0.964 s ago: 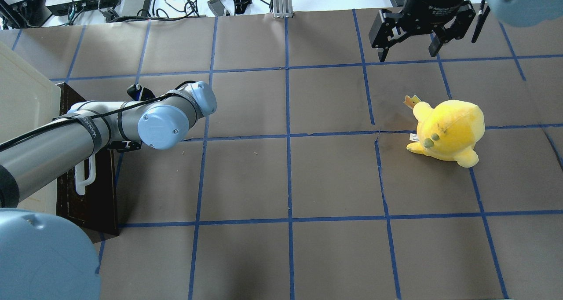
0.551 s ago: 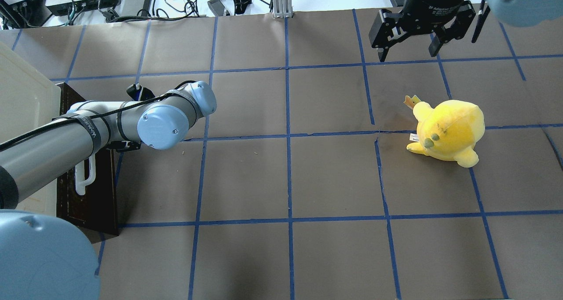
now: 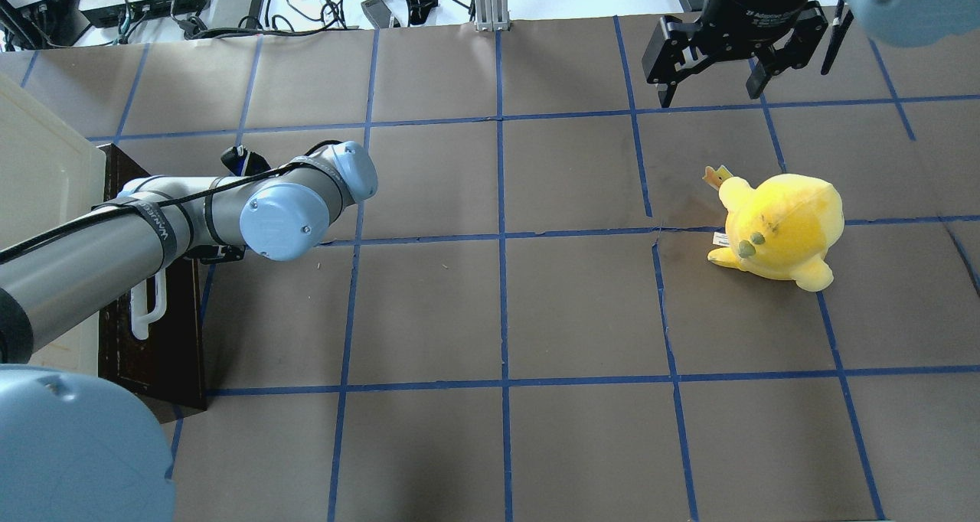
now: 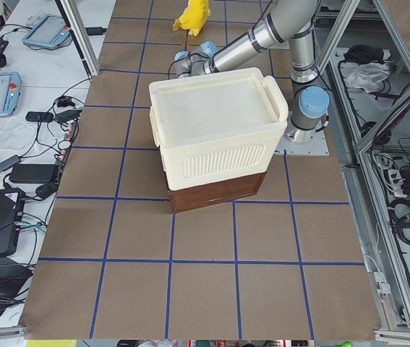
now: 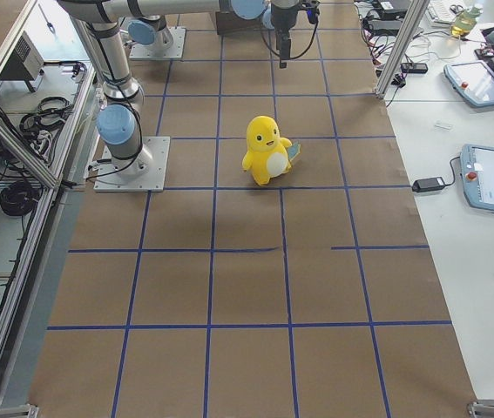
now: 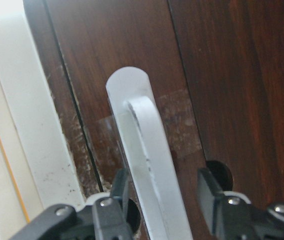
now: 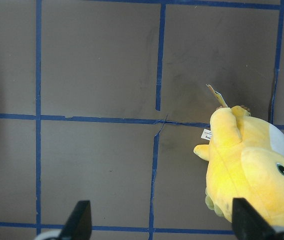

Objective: Pull drawer sideways
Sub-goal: 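Close the left gripper on the white drawer handle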

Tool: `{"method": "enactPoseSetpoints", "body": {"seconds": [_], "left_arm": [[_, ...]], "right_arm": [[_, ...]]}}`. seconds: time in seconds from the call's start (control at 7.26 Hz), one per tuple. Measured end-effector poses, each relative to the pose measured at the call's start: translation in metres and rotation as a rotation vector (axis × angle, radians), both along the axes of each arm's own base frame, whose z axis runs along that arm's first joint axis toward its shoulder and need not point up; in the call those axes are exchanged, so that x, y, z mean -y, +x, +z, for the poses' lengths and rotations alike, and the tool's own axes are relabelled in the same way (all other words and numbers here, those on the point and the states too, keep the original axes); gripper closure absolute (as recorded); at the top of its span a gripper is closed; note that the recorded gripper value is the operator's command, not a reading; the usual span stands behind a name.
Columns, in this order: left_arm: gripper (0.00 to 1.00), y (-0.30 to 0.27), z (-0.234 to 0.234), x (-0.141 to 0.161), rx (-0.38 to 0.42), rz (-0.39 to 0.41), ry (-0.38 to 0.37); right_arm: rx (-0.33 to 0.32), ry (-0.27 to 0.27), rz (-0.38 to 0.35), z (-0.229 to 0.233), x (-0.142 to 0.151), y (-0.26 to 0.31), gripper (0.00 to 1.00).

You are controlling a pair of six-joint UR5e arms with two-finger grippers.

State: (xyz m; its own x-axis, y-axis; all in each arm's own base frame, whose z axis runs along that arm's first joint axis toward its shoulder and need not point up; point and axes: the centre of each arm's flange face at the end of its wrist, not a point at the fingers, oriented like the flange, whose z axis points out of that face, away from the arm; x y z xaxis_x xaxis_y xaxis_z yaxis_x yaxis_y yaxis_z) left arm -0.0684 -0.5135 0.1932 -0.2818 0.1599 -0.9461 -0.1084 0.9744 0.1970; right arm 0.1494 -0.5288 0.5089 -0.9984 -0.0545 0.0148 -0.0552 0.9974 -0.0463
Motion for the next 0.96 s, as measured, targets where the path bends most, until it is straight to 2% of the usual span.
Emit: {"method": "enactPoseSetpoints", "body": {"seconds": [0.55,0.83,0.96], "left_arm": [[0.51,-0.0014,-0.0011,0.0002,-0.001,-0.001,-0.003],[0.59,-0.0015,-0.0011,0.0002,-0.002,0.0,-0.006],[0.59,-0.0015,-0.0008,0.0003,-0.003,0.0,-0.007]], "right_arm": [[0.0,0.0,0.0,0.0,0.0,0.0,0.0],[0.0,0.0,0.0,0.0,0.0,0.0,0.0],[0.0,0.0,0.0,0.0,0.0,0.0,0.0]]}}
